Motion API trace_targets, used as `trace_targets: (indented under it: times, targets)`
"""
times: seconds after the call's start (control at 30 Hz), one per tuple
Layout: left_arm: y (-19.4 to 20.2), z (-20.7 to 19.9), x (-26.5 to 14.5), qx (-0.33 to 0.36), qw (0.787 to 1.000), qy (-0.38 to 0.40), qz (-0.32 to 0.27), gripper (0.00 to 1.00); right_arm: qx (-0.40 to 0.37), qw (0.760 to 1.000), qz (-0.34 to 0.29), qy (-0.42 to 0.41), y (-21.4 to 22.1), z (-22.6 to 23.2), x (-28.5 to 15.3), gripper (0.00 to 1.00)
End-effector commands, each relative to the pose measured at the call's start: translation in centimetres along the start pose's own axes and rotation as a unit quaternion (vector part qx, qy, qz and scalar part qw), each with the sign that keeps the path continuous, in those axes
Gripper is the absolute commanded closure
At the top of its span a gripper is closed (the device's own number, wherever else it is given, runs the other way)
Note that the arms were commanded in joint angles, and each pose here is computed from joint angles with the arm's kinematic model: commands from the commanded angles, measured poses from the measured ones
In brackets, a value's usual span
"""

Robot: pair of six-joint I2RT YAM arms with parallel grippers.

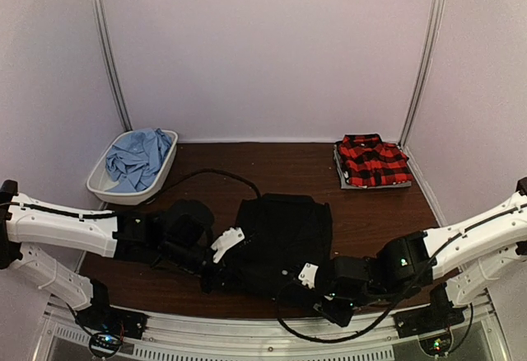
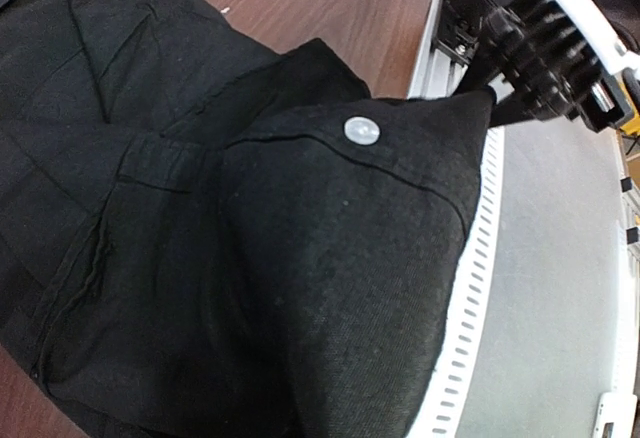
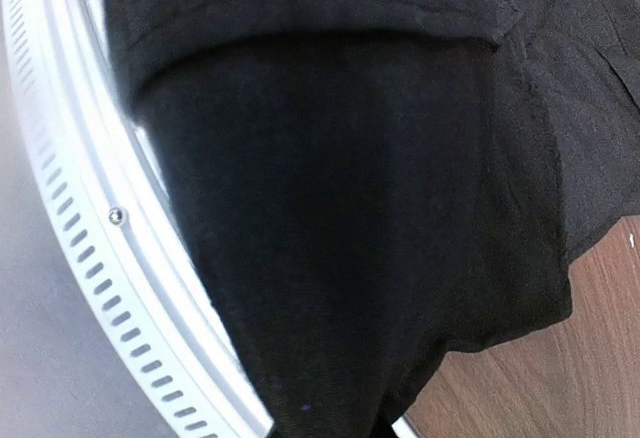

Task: Fold and stack the long sleeve shirts
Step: Fold the 2/3-rectangle-folded shirt at the center of the board.

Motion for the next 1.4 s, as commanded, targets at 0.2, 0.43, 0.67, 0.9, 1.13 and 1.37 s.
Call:
trace_targets:
  times: [0.2, 0.43, 0.67, 0.9, 1.13, 1.37]
  targets:
    - [2.6, -3.9, -0.2, -0.017, 0.995, 0.081, 0.062, 1.0, -0.005, 0.99, 0.033, -0.14, 1.0, 3.7, -1.5, 1.0]
    - [4.1, -5.1, -0.3, -0.03, 0.99, 0.117, 0.069, 1.0, -0.002, 0.976, 0.036, -0.216, 1.0, 4.4, -3.6, 1.0]
    - [0.8, -1.9, -1.8, -0.019, 0.992, 0.121, 0.002, 1.0, 0.004, 0.978, 0.01, -0.209, -1.6, 1.4, -4.8, 1.0]
    - [-1.5, 3.3, -2.0, -0.028, 0.991, 0.126, -0.026, 1.0, 0.046, 0.978, -0.004, -0.204, -5.0, -4.4, -4.4, 0.92]
    - [-3.5, 9.8, -1.3, -0.073, 0.99, 0.112, -0.036, 1.0, 0.09, 0.978, 0.009, -0.187, -7.6, -9.2, -2.8, 0.79]
    - [-4.3, 14.7, -0.1, -0.116, 0.986, 0.114, -0.04, 1.0, 0.147, 0.975, -0.018, -0.163, -10.1, -12.8, -1.9, 0.61]
Point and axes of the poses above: each gripper's point midway between its finger pads, its own x axis out along the fingers, its own z axis along the line the jaws close on, y = z × x, the point moved 10 cm from there along -x, back along the fingers, and after that the axes turned 13 degrees about x, right-handed, at the moved point
